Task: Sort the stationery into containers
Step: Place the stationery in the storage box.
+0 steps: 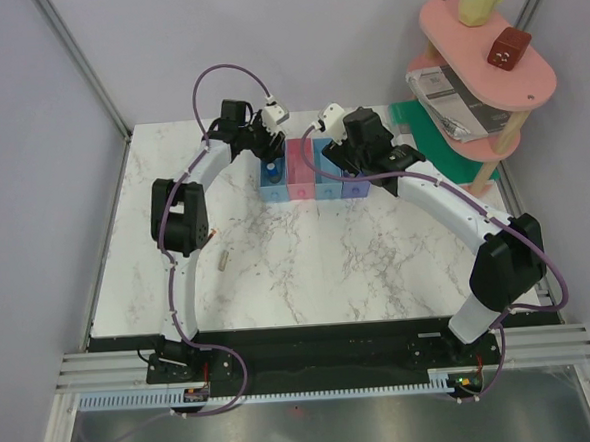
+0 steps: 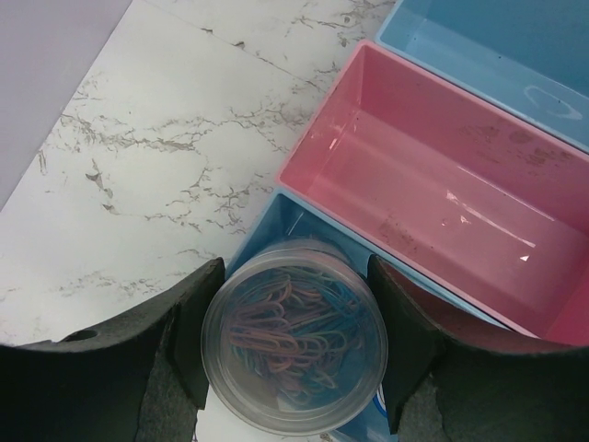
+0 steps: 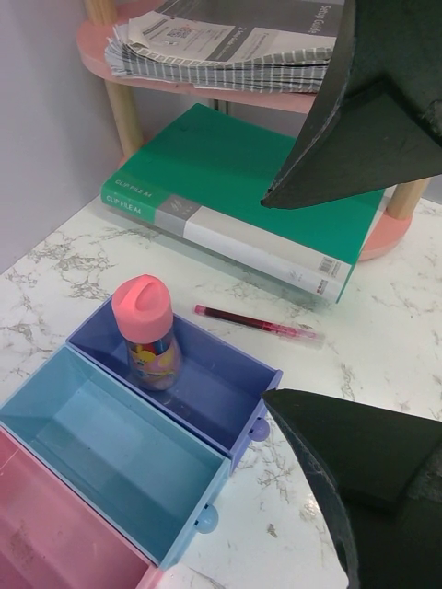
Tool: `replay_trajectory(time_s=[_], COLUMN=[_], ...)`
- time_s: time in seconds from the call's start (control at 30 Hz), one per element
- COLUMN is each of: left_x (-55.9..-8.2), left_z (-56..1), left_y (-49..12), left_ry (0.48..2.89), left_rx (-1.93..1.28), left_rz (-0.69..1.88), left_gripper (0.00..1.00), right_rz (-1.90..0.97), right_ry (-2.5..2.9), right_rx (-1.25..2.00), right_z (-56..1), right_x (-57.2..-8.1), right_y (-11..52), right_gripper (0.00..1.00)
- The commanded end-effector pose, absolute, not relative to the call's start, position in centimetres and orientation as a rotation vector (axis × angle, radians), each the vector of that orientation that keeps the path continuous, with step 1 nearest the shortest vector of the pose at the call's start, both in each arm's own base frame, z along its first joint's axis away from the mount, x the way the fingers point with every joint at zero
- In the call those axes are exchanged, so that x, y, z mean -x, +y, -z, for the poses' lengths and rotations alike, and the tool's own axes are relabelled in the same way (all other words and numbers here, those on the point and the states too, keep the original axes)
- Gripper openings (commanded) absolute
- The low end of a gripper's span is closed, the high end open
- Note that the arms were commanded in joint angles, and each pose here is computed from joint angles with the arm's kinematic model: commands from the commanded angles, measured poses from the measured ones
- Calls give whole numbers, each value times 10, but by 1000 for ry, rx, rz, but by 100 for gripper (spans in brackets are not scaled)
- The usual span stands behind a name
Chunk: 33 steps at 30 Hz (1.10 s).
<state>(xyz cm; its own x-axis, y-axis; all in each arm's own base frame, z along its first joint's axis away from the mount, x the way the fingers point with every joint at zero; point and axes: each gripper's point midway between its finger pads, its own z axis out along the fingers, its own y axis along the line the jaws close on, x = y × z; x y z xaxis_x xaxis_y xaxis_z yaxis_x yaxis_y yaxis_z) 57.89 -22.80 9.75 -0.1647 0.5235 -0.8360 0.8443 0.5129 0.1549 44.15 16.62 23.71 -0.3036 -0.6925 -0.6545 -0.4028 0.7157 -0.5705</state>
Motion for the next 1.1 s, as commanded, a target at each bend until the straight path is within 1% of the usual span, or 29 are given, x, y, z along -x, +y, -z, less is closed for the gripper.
replay_trajectory(time_s=[0.0, 0.2, 0.3, 0.37, 0.5, 0.57, 0.83, 1.07], left_x=[-588, -587, -587, -586, -586, -586, -577, -571], left_z=[-110, -106, -105, -105, -106, -105, -100, -95], left_y=[-235, -236, -236, -236, -238, -238, -236, -232], left_ry=[1777, 1780, 1780, 1782, 1777, 1778, 1733, 1683], left_rx=[-1162, -1170, -1170, -1169, -1170, -1170, -1258, -1364], left_rz=[398, 398, 399, 402, 405, 405, 380, 331], left_gripper=[40, 43, 48, 50, 59, 60, 58, 60], right_rz=[352, 353, 352, 351, 350, 349, 350, 346], right_ry=[1901, 1901, 1903, 1903, 1901, 1902, 1904, 1908], right_rx=[809, 810, 813, 812, 809, 811, 814, 808], right_z=[-256, -256, -255, -255, -255, -255, -254, -254], right_x=[-449, -451, -451, -451, -452, -452, -452, -452], right_y=[171, 172, 173, 173, 173, 173, 173, 173], right_gripper=[86, 87, 87, 87, 87, 87, 87, 87])
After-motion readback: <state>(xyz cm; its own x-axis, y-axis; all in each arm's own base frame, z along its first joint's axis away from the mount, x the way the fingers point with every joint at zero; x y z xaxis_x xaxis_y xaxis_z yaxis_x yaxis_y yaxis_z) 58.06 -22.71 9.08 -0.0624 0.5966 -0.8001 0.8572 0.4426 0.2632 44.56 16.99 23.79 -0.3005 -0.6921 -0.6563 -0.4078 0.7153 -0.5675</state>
